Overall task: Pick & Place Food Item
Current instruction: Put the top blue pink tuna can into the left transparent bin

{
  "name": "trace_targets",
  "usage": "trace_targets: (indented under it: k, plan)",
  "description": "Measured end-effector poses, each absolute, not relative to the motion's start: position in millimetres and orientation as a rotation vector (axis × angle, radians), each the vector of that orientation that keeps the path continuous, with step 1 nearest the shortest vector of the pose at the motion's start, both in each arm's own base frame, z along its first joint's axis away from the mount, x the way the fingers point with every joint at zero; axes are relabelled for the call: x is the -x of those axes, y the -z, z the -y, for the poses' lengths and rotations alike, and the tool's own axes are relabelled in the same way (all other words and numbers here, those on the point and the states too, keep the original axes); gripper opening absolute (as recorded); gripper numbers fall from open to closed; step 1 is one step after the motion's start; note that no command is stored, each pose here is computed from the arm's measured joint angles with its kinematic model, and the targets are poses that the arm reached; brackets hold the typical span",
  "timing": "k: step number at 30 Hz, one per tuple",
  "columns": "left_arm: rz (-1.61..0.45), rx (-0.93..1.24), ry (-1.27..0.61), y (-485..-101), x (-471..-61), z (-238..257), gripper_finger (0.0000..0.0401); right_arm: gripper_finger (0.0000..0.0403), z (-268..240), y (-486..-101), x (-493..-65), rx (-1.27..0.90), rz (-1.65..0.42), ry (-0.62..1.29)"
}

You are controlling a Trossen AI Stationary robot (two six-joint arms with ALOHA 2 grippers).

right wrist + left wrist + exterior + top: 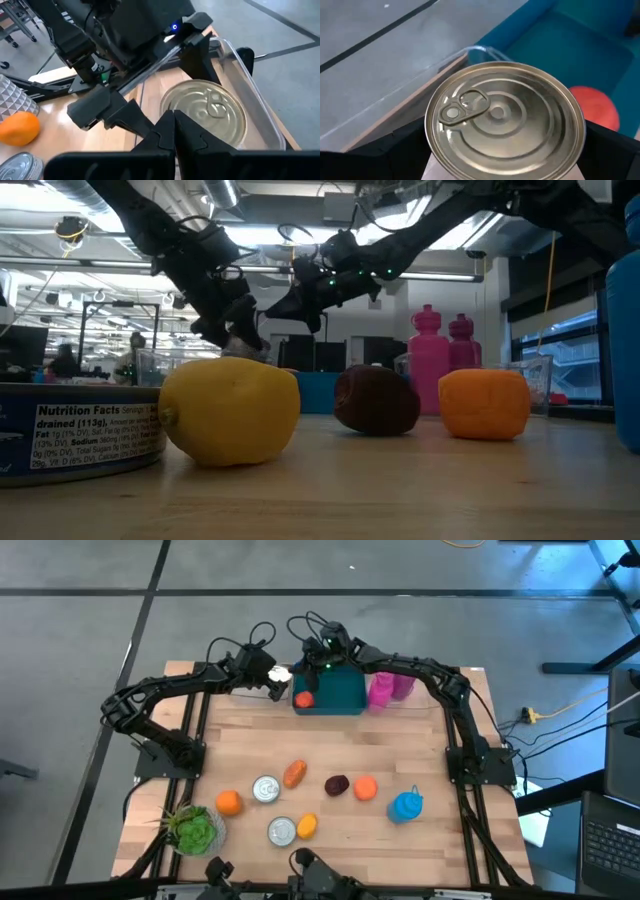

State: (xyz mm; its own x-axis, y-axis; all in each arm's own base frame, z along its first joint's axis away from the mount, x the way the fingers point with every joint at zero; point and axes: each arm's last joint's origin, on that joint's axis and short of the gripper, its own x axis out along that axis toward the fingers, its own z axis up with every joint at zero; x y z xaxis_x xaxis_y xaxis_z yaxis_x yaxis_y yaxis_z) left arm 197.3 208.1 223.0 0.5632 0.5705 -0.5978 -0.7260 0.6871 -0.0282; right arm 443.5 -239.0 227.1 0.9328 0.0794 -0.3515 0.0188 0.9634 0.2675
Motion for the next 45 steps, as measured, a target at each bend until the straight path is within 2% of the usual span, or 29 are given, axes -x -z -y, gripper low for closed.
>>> trace_targets:
  k: [7, 17, 29, 39, 45]
  plan:
    - [-0.549, 0.264, -0.776, -226.8, -199.2, -210.0, 0.0400, 0.0000, 238.6, -226.0, -443.2, -0.282, -0.380, -0.031]
    - [-0.545, 0.258, -0.778, -228.2, -198.7, -209.6, 0.0400, 0.0000, 240.9, -203.2, -447.6, -0.327, -0.420, -0.037]
    - [-0.510, 0.219, -0.808, -240.5, -193.8, -205.6, 0.0400, 0.0000, 239.6, -201.5, -446.8, -0.371, -0.436, -0.065]
    - [-0.589, 0.246, -0.781, -234.1, -191.2, -202.1, 0.0400, 0.0000, 246.1, -224.1, -449.8, -0.337, -0.358, 0.000]
    - [-0.565, 0.240, -0.747, -235.8, -192.7, -202.3, 0.0400, 0.0000, 243.8, -225.3, -452.5, -0.338, -0.379, 0.030]
